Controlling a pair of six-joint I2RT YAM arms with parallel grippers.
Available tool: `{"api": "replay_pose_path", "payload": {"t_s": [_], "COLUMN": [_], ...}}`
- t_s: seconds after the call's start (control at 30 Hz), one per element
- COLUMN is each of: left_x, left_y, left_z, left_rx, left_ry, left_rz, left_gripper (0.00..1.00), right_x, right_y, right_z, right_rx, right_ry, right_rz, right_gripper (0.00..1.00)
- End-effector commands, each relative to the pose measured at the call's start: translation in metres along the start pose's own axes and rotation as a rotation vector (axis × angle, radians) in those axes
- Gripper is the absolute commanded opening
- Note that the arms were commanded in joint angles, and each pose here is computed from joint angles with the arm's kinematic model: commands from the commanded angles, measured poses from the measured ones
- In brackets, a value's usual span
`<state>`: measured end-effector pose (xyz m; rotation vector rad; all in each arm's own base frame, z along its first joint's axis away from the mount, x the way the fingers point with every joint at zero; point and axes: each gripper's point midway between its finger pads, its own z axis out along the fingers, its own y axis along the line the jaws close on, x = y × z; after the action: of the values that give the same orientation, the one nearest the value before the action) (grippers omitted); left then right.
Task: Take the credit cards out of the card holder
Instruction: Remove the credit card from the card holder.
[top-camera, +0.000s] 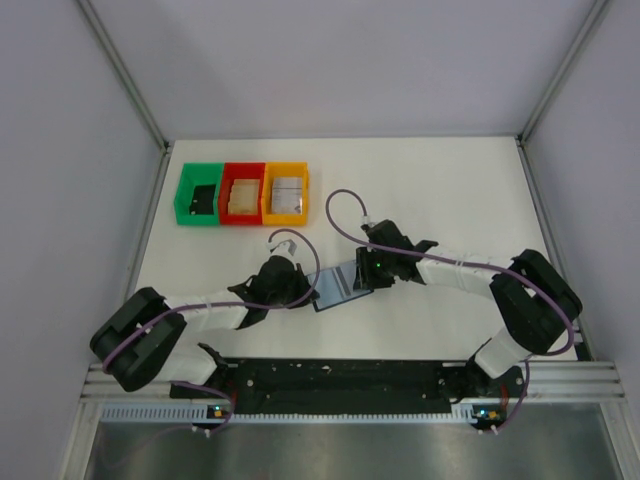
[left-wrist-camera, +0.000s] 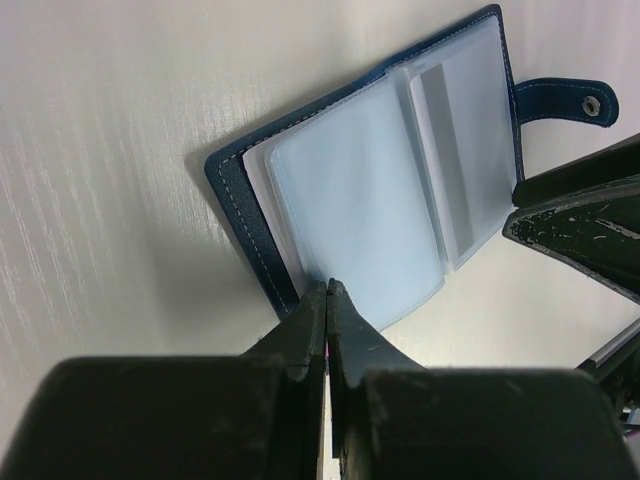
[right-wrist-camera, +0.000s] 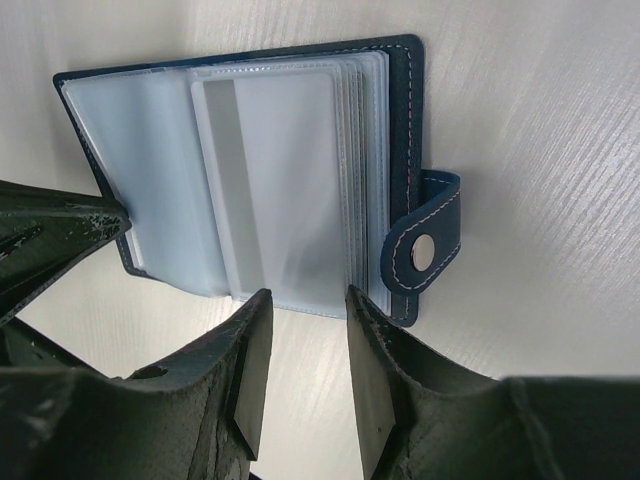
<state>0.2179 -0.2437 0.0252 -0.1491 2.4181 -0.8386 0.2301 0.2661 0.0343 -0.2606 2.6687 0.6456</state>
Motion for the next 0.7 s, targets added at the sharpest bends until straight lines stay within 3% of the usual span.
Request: {"api": "replay_pose_path", "payload": {"t_s": [0.0, 0.37, 0.67], "left_x": [-0.005, -0.004, -0.002], "left_y": [-0.008, -0.01, -0.013], "left_z": [0.002, 0.002, 0.003], "left_rx": [0.015, 0.02, 0.032], "left_ry": [-0.008, -0.006, 0.0], "left_rz": [0.017, 0.023, 0.03], "left_gripper": [0.0, 0.0, 0.0], "right_x": [0.002, 0.004, -0.007], "right_y": [0.002, 0.016, 0.049], "right_z": [-0.003, 0.005, 0.002], "right_rx": [0.005, -0.073, -0.254], "right_ry": [-0.001, 0.018, -0.026], "right_rz": [-0.005, 0.004, 0.021], "right_gripper": [0.36, 0.35, 0.35]}}
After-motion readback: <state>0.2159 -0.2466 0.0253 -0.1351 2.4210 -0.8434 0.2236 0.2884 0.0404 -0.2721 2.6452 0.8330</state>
